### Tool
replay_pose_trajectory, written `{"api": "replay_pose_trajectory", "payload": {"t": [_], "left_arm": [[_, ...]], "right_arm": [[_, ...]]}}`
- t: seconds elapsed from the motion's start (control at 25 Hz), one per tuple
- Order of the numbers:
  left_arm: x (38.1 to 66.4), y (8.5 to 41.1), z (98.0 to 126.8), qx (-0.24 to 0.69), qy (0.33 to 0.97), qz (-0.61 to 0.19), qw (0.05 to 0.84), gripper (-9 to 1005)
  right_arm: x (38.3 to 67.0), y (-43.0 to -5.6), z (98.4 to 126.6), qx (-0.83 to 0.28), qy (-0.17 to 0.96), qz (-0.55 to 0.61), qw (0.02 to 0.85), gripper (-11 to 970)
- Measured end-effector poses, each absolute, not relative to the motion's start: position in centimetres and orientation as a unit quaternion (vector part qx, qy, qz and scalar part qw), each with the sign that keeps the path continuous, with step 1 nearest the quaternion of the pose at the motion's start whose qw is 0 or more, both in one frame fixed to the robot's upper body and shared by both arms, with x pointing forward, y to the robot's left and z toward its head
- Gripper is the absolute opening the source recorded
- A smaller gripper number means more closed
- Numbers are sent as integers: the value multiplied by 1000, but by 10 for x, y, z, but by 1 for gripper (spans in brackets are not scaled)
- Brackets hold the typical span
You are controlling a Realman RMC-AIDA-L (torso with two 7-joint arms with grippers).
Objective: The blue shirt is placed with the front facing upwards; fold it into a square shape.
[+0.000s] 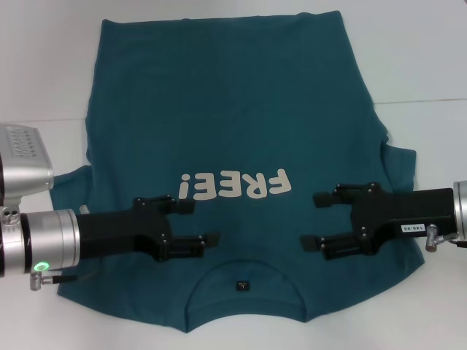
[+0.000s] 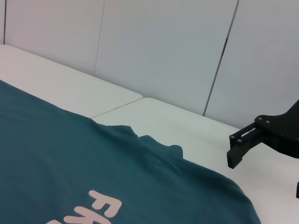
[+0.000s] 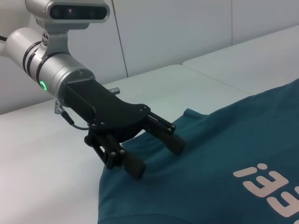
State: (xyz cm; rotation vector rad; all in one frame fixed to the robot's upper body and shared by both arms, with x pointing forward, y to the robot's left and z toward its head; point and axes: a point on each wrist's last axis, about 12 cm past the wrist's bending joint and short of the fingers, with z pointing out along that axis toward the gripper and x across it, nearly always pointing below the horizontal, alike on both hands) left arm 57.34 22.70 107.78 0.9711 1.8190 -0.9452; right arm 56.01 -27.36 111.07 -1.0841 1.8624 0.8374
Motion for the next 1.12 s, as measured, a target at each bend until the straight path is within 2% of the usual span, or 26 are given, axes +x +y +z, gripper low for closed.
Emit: {"api": "replay_pose_trajectory", "payload": {"t": [0.76, 0.92, 1.12], "left_arm": [[571, 232, 1076, 377, 729, -380, 427, 857], [571, 259, 1081, 320, 738, -368, 466, 857], [571, 315, 1088, 150, 788, -337, 493, 856]], "right_arm": [[561, -274, 1110, -424, 742, 329, 403, 940], [562, -273, 1110, -423, 742, 329, 403, 939], [562, -273, 1110, -420, 744, 330, 401, 937]]}}
